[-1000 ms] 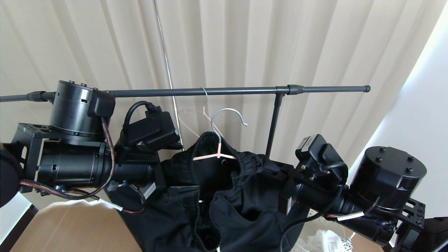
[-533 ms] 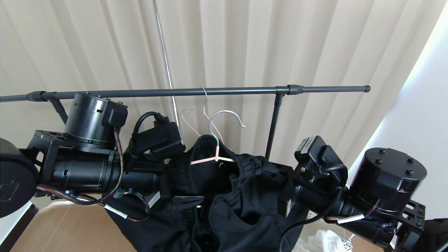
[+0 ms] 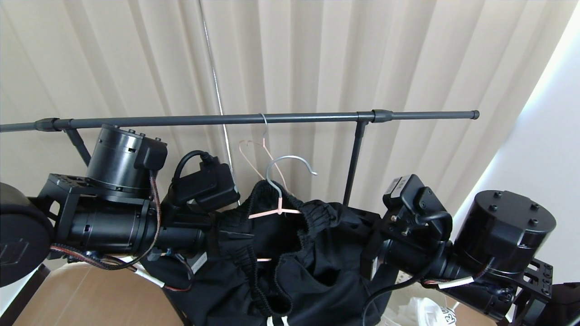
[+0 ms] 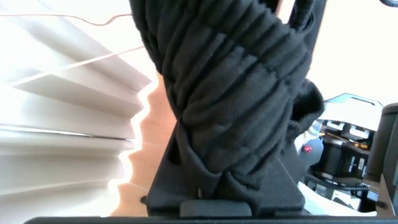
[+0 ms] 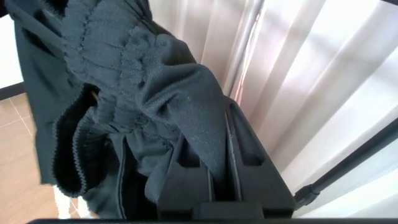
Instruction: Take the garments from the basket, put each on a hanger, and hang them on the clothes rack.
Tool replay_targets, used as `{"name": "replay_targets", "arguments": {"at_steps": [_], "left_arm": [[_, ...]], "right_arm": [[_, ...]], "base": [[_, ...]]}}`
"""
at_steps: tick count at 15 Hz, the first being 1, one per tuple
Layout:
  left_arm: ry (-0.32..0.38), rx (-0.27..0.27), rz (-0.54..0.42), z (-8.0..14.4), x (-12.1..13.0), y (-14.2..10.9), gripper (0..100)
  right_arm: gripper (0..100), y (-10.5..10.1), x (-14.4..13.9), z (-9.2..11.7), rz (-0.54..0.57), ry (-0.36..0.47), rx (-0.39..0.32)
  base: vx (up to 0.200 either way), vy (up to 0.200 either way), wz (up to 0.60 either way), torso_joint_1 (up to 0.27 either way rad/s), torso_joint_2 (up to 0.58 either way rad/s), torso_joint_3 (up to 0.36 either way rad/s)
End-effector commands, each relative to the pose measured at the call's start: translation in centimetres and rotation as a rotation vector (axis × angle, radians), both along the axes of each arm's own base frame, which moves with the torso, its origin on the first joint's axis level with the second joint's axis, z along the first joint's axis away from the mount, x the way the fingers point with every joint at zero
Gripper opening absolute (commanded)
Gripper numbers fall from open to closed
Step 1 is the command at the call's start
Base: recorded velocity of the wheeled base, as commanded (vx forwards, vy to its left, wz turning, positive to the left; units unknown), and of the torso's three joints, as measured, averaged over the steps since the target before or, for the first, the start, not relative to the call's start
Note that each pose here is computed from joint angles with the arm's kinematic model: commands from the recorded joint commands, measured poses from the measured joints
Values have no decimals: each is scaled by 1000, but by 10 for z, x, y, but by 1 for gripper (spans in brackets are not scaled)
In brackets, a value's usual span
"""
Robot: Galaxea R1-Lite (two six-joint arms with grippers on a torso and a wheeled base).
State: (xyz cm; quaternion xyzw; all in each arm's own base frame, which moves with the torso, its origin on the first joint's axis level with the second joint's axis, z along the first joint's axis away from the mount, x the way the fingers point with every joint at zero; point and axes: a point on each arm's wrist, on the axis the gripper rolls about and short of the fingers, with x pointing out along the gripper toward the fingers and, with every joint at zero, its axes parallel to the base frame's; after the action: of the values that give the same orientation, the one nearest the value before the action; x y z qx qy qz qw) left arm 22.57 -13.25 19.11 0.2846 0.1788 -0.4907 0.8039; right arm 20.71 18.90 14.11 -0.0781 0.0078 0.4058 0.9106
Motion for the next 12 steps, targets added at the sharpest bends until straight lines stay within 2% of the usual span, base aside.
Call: {"name": "replay_targets", "arguments": {"at_steps": [1, 4, 5, 8, 10, 12], "left_arm": [[-1, -27, 20, -3, 0, 0, 0], [-5, -77, 51, -6, 0, 0, 0], [-6, -81, 54, -6, 1, 0, 0], [-22, -100, 67, 1, -4, 4, 0], [-20, -130, 84, 7, -10, 7, 0], [-18, -153, 100, 12, -18, 12, 0]], "right_arm": [[0, 0, 0, 3, -15, -5, 1], [0, 1, 1, 4, -35, -6, 2], [100, 0, 1, 3, -35, 0, -3], [100, -7, 0, 5, -50, 3, -6], [100, -25, 2, 15, -81, 23, -18], [100, -41, -5, 28, -21, 50, -22]], "base": [[0, 0, 0, 0, 0, 0], [0, 0, 0, 0, 0, 0], [0, 0, 0, 0, 0, 0], [0, 0, 0, 0, 0, 0], [0, 0, 0, 0, 0, 0], [0, 0, 0, 0, 0, 0]]}}
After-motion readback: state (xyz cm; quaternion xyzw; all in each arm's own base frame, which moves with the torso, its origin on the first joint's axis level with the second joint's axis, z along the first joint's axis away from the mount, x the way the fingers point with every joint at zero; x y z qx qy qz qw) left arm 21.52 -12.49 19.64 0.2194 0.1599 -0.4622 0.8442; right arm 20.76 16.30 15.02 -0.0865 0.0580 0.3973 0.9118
